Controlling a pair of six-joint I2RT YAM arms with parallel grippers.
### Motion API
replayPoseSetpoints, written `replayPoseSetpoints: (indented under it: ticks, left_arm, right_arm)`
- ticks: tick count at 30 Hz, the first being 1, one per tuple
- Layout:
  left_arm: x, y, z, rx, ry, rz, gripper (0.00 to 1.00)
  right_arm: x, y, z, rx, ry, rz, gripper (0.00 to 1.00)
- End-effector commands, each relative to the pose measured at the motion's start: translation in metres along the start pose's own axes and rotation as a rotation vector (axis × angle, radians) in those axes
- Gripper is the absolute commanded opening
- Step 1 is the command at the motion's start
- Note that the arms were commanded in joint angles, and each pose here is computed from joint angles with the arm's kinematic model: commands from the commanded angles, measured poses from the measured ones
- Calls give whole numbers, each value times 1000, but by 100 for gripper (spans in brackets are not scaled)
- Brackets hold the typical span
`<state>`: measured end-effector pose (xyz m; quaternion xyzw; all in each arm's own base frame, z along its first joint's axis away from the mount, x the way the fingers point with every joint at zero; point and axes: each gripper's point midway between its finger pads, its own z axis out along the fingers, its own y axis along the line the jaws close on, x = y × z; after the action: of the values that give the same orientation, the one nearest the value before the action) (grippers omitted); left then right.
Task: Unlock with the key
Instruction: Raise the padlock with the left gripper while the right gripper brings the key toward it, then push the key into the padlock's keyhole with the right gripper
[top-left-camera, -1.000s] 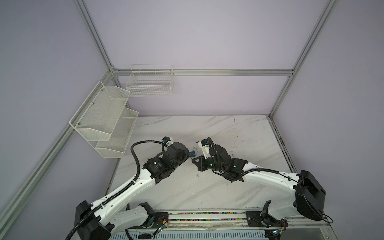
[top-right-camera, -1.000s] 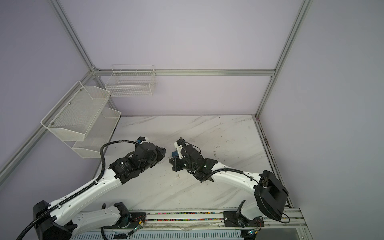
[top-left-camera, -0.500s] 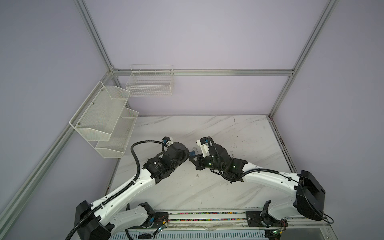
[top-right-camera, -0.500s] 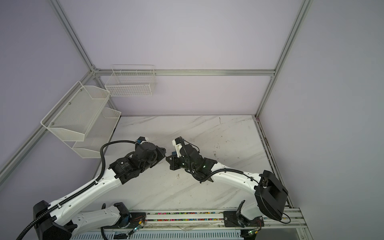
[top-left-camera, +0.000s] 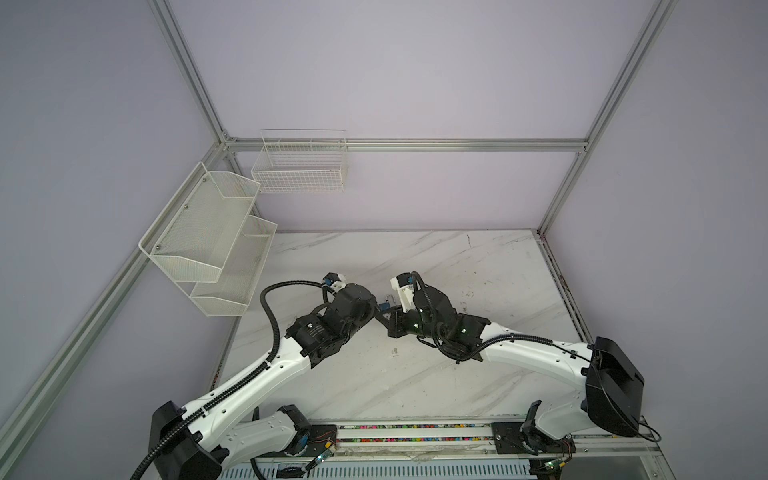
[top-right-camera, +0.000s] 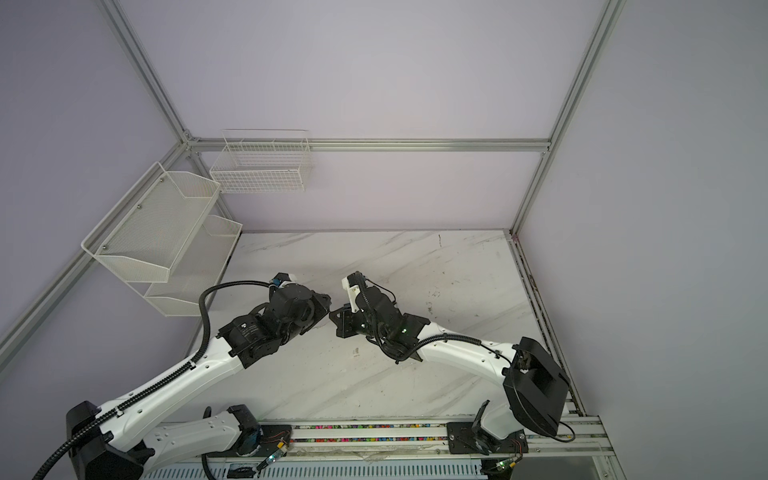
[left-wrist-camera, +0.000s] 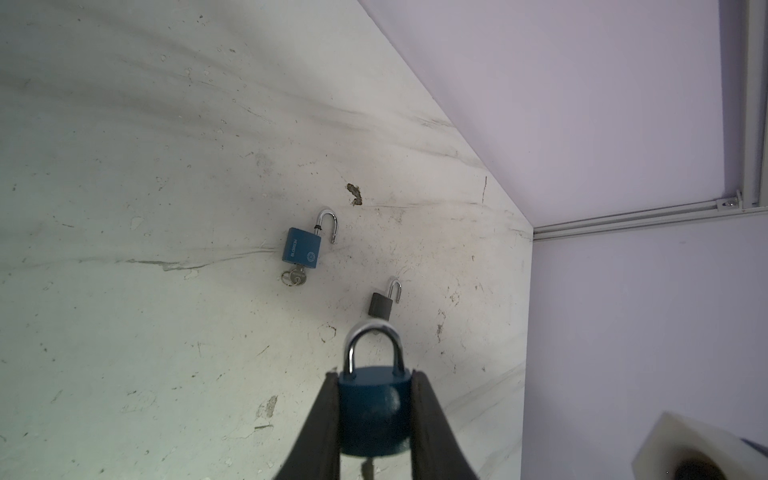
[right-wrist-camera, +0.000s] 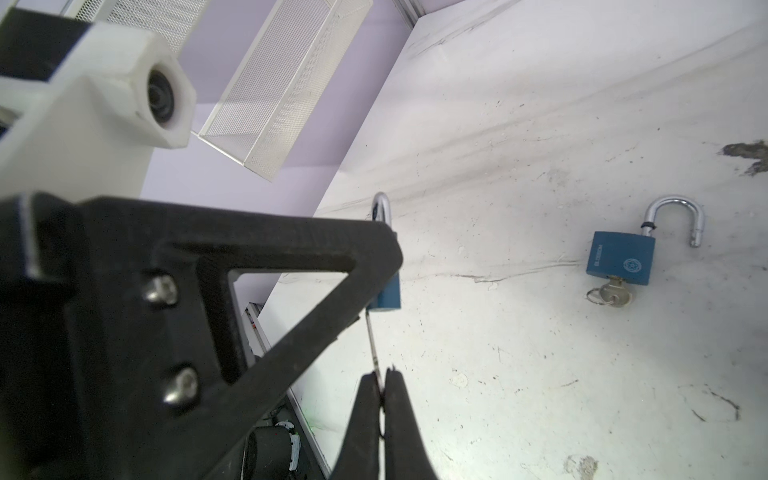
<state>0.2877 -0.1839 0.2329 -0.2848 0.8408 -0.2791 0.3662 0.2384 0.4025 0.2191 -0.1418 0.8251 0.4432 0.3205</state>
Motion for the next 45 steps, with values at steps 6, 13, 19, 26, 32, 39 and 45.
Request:
replayPoseSetpoints:
  ticks: [6, 13, 19, 26, 32, 39, 45]
  left_arm:
    - [-3, -4, -6, 46, -21, -28, 0]
    - [-3, -2, -5, 39, -26, -27, 0]
    - [-3, -1, -6, 41, -27, -30, 0]
    - [-3, -2, -6, 46, -21, -26, 0]
    - [0, 0, -4, 40, -14, -30, 0]
    - [1, -1, -3, 41, -8, -28, 0]
    - [-1, -7, -5, 56, -7, -40, 0]
  right_arm:
    - [-14, 8, -5, -7, -57, 10, 0]
    - [-18, 9, -13, 8, -71, 9, 0]
    - [-22, 12, -15, 1, -82, -1, 0]
    - [-20, 6, -11, 25, -76, -2, 0]
    - [-28, 5, -16, 31, -93, -2, 0]
    - [-35, 8, -17, 19, -110, -11, 0]
    - [-32, 9, -9, 5, -92, 11, 0]
